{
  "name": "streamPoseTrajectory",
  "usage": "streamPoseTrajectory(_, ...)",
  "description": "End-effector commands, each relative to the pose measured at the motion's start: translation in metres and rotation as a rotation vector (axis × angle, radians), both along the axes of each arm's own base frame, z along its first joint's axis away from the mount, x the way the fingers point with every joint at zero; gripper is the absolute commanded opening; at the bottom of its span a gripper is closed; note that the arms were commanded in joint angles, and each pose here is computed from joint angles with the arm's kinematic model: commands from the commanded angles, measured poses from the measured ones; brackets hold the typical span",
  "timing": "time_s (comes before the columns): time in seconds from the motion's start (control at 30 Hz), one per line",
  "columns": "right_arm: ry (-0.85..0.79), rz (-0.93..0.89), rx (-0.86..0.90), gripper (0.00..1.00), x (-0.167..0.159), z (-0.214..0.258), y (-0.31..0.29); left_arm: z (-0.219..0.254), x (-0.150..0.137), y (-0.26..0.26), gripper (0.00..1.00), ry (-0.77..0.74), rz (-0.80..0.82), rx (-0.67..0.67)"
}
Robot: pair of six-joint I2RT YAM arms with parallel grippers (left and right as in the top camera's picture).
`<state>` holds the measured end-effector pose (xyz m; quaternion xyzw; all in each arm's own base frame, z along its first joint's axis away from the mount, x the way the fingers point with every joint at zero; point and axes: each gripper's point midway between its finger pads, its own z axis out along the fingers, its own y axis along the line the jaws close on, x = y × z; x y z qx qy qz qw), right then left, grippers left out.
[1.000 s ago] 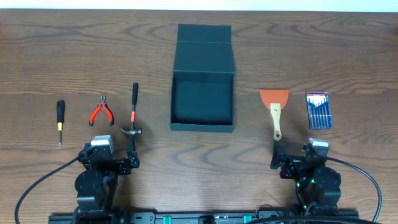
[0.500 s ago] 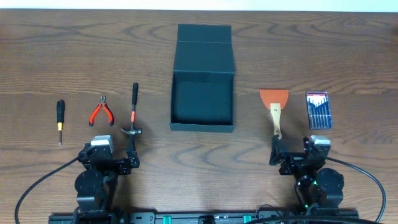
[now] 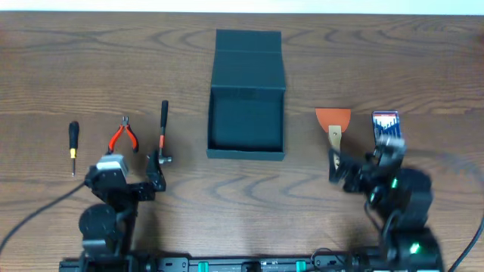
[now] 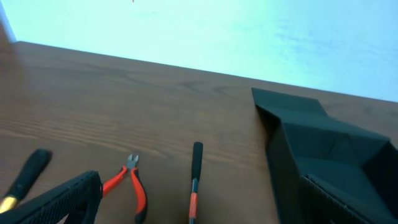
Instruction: Pack container
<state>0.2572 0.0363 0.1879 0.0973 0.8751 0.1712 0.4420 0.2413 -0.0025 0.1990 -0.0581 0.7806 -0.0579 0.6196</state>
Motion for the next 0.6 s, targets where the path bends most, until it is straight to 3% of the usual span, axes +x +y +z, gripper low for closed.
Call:
streamPoseTrajectory(0.0,0.033,-0.011,-0.026,0.99,0.03,0.042,-0.009,0.031,0.013,0.005,0.98,0.029,0.02,-0.013)
streamPoseTrajectory(0.17,0.148,0.078,-0.041,0.99,0.063,0.09,-0.006,0.05,0.045,0.01,0.98,0.21,0.02,-0.014)
streamPoseTrajectory(0.3,0.161,0.091,-0.076,0.99,0.086,0.108,-0.011,0.065,0.076,0.011,0.98,0.298,-0.021,0.073)
streamPoseTrajectory(0.57,0.35,-0.054,-0.13,0.99,0.129,0.077,-0.078,0.064,0.12,0.027,0.98,0.383,0.002,0.081)
